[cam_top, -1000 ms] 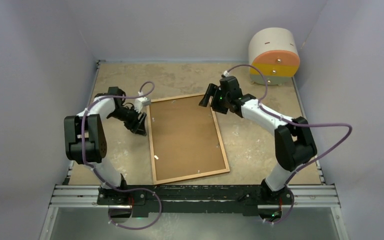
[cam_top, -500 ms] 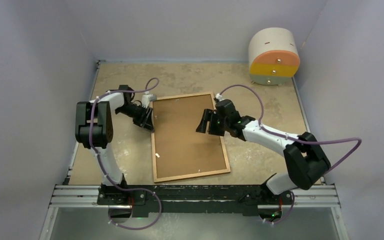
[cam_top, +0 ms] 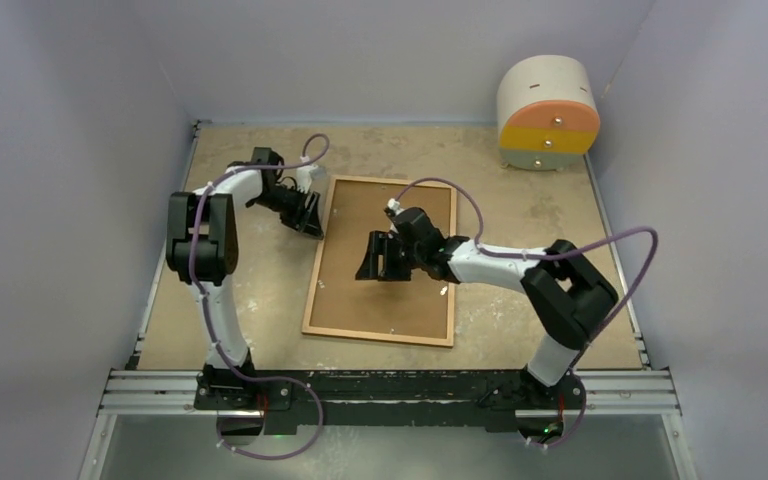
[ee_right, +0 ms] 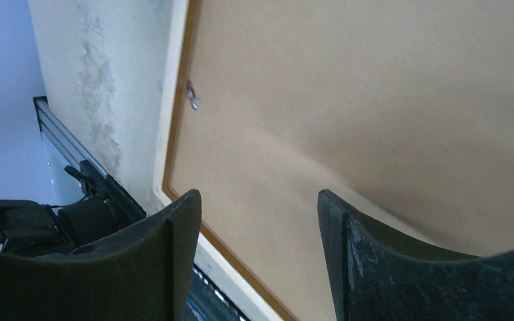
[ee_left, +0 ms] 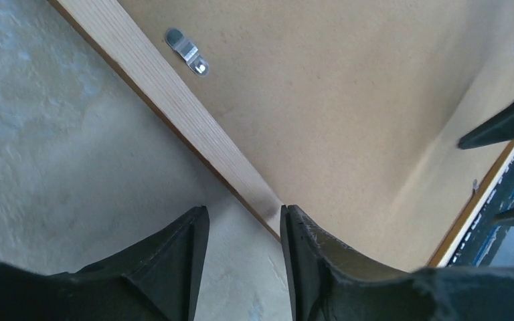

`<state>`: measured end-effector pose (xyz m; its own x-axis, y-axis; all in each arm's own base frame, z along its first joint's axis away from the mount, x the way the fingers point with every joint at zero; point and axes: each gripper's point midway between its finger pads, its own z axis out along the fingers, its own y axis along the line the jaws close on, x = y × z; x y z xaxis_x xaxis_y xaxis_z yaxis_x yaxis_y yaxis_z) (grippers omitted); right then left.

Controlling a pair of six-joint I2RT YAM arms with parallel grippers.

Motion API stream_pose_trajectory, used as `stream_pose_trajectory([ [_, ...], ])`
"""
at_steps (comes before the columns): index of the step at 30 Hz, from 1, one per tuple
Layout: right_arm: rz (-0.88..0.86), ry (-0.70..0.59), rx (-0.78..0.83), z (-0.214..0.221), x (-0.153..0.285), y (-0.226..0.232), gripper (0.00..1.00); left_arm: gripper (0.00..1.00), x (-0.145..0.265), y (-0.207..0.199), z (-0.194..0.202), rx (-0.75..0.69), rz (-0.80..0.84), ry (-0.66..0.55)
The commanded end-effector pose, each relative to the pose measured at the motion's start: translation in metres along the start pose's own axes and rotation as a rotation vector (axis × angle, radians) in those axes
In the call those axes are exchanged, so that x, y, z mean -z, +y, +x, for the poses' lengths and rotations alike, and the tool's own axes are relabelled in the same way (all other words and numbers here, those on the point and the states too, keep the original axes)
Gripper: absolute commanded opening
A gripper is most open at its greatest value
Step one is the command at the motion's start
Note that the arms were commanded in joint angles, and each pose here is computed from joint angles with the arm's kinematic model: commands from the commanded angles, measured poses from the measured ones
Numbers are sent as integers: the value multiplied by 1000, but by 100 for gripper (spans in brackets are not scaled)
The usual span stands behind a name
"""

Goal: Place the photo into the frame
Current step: Adjust the photo frame at the center of the board, then install the photo frame at the center of the board.

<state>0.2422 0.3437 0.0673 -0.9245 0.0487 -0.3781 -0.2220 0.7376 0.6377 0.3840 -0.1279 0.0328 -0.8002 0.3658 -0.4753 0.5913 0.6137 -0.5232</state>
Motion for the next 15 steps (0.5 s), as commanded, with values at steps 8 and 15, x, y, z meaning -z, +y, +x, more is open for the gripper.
stream_pose_trajectory([
  [8, -302, 51, 195, -25, -51, 72, 61, 44, 21, -43, 62, -52, 44, 62],
  [15, -348, 88, 203, -16, -70, 79, 57, 33, 2, -38, 86, -1, 76, 91],
])
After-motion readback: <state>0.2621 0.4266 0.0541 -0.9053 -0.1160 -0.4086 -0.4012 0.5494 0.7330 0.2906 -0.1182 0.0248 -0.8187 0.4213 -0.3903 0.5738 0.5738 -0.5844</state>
